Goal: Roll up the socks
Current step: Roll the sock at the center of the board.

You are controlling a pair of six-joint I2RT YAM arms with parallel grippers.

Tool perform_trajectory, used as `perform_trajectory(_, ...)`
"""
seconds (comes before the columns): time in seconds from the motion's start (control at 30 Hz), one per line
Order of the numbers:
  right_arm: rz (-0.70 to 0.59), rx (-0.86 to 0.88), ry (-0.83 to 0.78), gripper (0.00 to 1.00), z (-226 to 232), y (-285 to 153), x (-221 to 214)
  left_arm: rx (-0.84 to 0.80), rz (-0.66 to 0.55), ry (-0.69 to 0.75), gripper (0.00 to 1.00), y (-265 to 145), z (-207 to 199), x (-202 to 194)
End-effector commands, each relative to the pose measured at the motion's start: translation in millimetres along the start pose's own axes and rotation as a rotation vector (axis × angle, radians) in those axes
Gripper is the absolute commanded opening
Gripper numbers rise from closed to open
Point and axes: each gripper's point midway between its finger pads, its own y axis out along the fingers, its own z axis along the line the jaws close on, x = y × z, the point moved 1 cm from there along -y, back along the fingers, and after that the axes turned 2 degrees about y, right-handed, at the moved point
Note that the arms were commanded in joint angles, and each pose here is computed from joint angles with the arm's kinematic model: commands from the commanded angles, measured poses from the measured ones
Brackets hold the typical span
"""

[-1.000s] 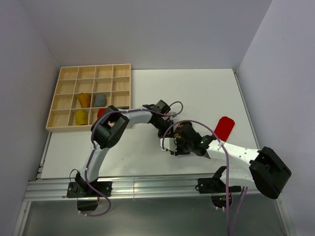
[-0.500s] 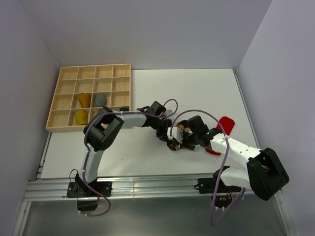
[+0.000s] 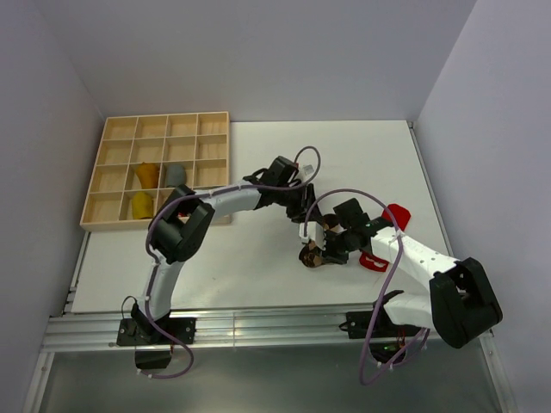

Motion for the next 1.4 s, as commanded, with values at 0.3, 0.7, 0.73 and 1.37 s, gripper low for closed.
perform_trajectory(0.3,0.02,0.035,0.013,0.15,2,-5,0,-0.213,0.155,0.106,0.45,34,-9,-2)
perform_trajectory(0.7,0.055,0.119,0.033,0.14,10,-5,-3,0.183,0.063,-0.063,0.39,29,93,3)
perform_trajectory(0.73,0.07,0.155,0.039,0.14,16,-6,-6,0.2,0.037,-0.077,0.39,21,99,11)
perform_trajectory(1.37,0.218,0.485,0.431,0.13,-15,6,-15,0.244,-0.175,-0.108,0.34,-21,102,25)
